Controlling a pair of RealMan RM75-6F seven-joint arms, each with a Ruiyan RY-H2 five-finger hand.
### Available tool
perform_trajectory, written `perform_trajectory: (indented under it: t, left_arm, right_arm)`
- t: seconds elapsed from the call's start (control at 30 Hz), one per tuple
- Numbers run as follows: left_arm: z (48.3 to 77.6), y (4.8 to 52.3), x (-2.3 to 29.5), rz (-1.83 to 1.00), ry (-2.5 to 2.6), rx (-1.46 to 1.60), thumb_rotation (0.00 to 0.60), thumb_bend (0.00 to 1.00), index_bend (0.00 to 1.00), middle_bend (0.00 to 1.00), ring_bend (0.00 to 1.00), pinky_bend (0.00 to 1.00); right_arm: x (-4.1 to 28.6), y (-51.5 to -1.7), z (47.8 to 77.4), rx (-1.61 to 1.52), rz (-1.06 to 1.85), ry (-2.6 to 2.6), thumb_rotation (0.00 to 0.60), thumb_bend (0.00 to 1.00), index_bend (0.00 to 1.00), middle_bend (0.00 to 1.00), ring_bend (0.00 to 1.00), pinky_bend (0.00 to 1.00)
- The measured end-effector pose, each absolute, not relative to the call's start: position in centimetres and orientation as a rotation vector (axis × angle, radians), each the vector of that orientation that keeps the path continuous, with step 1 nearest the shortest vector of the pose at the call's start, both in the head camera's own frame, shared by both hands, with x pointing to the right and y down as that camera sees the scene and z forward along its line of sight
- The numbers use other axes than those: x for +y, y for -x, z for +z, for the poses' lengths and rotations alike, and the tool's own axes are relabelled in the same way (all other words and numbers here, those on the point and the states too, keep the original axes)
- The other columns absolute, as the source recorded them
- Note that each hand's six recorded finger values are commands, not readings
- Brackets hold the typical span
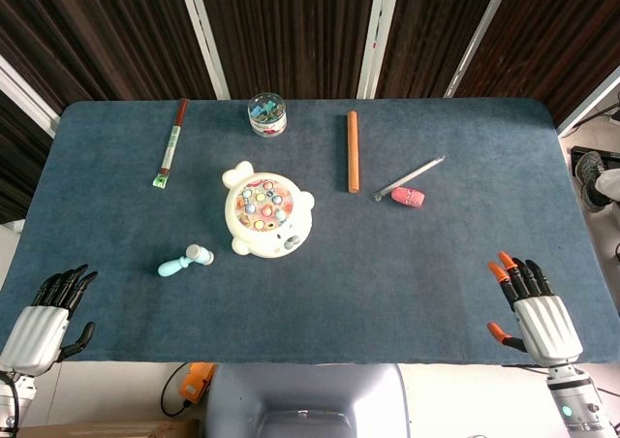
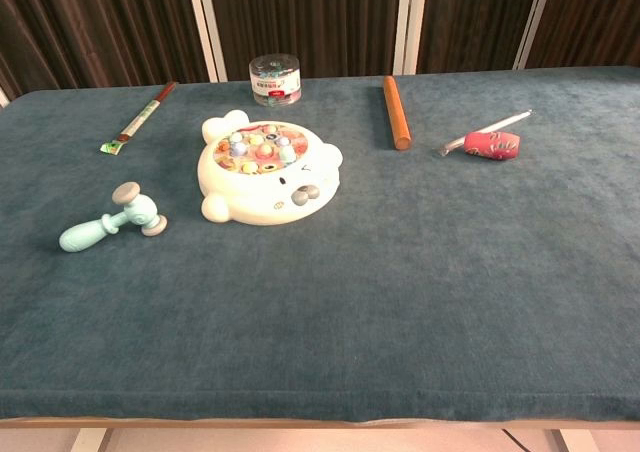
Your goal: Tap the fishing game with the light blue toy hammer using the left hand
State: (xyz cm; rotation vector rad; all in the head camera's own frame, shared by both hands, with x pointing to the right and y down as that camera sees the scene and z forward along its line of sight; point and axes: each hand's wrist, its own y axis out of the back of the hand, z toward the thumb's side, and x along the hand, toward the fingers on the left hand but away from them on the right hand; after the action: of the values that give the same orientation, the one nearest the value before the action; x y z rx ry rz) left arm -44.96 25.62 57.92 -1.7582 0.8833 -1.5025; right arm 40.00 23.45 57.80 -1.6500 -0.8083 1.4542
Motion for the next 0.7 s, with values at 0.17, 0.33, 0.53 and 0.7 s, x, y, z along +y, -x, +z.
perform_trajectory:
  t: [0.17,0.33,0.53,0.7]
  left_arm:
    - [58.7,44.2,25.3,-1.461,1.809,0.944,0.600,0.39,0.05,0.00,0.00,0.13]
    - [60.7,42.5,24.9,-1.387,1.948,1.081,0.600,0.37,0.07,0.00,0.00,0.14]
    - [64.6,38.7,23.4,-1.310,2.057,1.232,0.600,0.37,0.09,0.00,0.00,0.16]
    - [67.7,37.0,22.0,-1.394,2.062,1.236,0.600,0.37,0.11,0.02,0.00,0.16]
  right_arm:
    - [23.4,-40.0,57.8,-0.816,1.458,1.646,0.600,0.36,0.00,0.00,0.00,0.00]
    - [23.2,-40.4,57.9,-0.826,1.472,1.640,0.600,0.36,0.00,0.00,0.00,0.00]
    - [23.1,-40.3,58.2,-0.819,1.478,1.663,0.600,0.36,0.00,0.00,0.00,0.00]
    - [23.0,-40.5,58.2,-0.822,1.482,1.671,0.600,0.36,0.00,0.00,0.00,0.00]
